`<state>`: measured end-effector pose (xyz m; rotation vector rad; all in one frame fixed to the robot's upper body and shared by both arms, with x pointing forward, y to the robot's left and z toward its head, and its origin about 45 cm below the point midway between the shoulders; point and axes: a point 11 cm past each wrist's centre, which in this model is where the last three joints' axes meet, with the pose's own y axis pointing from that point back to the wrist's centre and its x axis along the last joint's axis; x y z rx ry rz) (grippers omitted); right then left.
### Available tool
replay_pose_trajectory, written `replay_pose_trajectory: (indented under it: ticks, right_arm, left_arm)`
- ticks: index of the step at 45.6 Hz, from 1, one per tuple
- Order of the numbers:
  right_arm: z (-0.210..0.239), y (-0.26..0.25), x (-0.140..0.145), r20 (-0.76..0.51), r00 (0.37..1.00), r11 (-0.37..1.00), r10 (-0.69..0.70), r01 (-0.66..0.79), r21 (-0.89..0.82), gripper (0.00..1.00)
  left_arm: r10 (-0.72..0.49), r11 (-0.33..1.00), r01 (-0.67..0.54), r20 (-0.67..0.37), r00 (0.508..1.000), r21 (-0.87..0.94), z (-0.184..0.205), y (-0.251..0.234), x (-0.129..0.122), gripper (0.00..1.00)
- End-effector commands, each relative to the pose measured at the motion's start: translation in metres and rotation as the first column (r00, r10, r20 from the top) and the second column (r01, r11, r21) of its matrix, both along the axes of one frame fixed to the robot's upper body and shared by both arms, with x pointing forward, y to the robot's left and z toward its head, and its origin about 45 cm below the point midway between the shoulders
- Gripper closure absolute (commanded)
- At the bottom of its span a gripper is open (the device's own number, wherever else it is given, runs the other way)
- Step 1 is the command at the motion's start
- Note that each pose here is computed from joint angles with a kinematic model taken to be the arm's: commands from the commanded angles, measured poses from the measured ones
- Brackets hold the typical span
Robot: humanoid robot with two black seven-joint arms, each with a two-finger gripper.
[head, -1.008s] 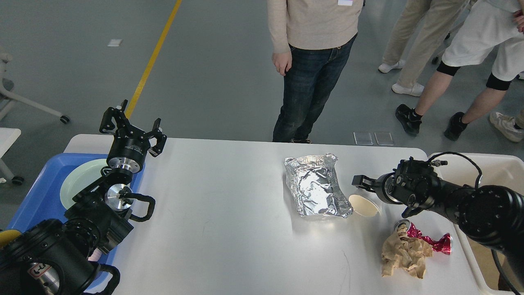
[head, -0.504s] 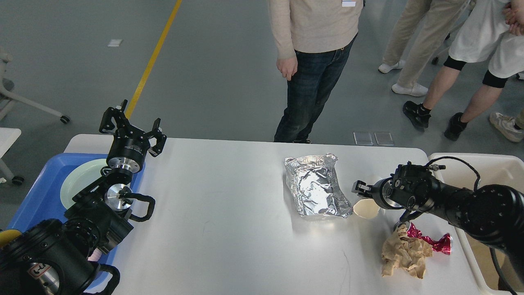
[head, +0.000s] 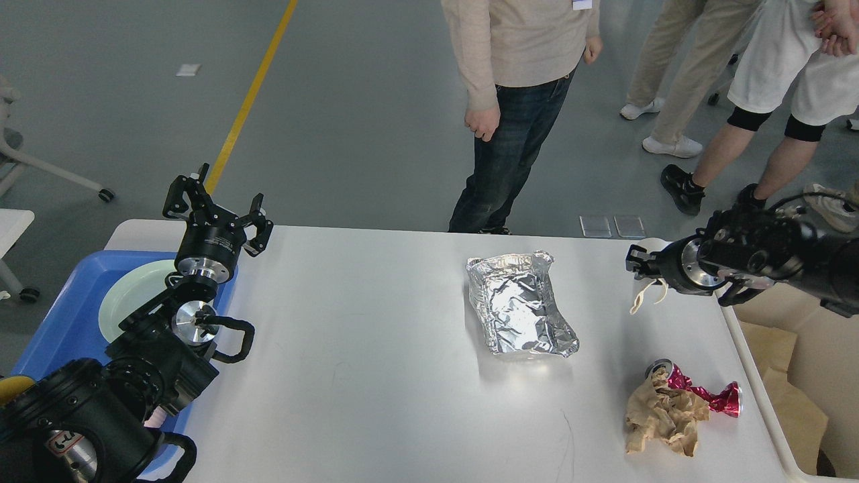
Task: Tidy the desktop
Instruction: 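Lift the paper cup and drop it into the white bin, then move the right gripper to the foil package and grasp it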
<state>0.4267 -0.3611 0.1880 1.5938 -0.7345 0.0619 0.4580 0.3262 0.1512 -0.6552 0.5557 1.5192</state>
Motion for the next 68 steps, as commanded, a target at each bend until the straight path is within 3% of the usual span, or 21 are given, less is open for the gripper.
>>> replay_pose_trajectory:
  ticks: [1, 12, 18, 25, 35, 43, 48, 52, 62, 68]
  right_arm:
    - [0.064, -0.008, 0.007, 0.037, 0.999, 0.998, -0.003, 0.001, 0.063, 0.99]
    - [0.181, -0.006, 0.000, 0.094, 0.994, 0.976, 0.053, -0.072, 0.206, 0.98]
    - [0.208, -0.009, -0.003, 0.116, 0.991, 0.969, 0.065, -0.090, 0.230, 0.98]
    - [0.188, -0.039, -0.001, 0.121, 0.993, 0.985, -0.015, -0.007, 0.173, 0.98]
    - [0.102, -0.136, -0.018, 0.162, 0.953, 0.965, -0.257, 0.262, -0.008, 0.96]
    - [0.050, -0.203, -0.048, 0.190, 0.915, 0.903, -0.355, 0.389, -0.185, 0.73]
    - [0.015, -0.226, -0.066, 0.196, 0.914, 0.864, -0.356, 0.402, -0.304, 0.22]
    - [-0.010, -0.235, -0.078, 0.204, 0.918, 0.837, -0.339, 0.393, -0.380, 0.04]
    - [-0.063, -0.229, -0.108, 0.123, 0.941, 0.832, -0.317, 0.338, -0.439, 0.01]
    - [-0.070, -0.223, -0.108, 0.108, 0.945, 0.839, -0.308, 0.324, -0.437, 0.01]
  left_arm:
    - [0.001, 1.000, -0.001, 0.000, 1.000, -0.001, 0.000, 0.000, 0.000, 0.04]
    - [0.001, 1.000, -0.001, 0.000, 1.000, -0.001, 0.000, 0.000, 0.000, 0.04]
    - [0.001, 1.000, -0.001, 0.000, 1.000, -0.001, 0.000, 0.000, 0.000, 0.04]
    - [0.001, 1.000, -0.001, 0.000, 1.000, -0.001, 0.000, 0.000, 0.000, 0.04]
    - [0.000, 1.000, 0.000, 0.000, 1.000, 0.000, 0.000, 0.000, 0.000, 0.04]
    - [-0.001, 1.000, 0.001, 0.000, 1.000, -0.001, 0.000, -0.001, 0.000, 0.04]
    - [0.002, 1.000, -0.002, -0.001, 1.000, -0.001, -0.001, 0.001, 0.000, 0.04]
    - [0.000, 1.000, 0.000, 0.000, 1.000, 0.000, 0.000, 0.000, 0.000, 0.04]
    - [0.001, 1.000, -0.001, 0.000, 1.000, -0.001, 0.000, 0.000, 0.000, 0.04]
    - [0.001, 1.000, -0.001, 0.000, 1.000, -0.001, 0.000, 0.000, 0.000, 0.04]
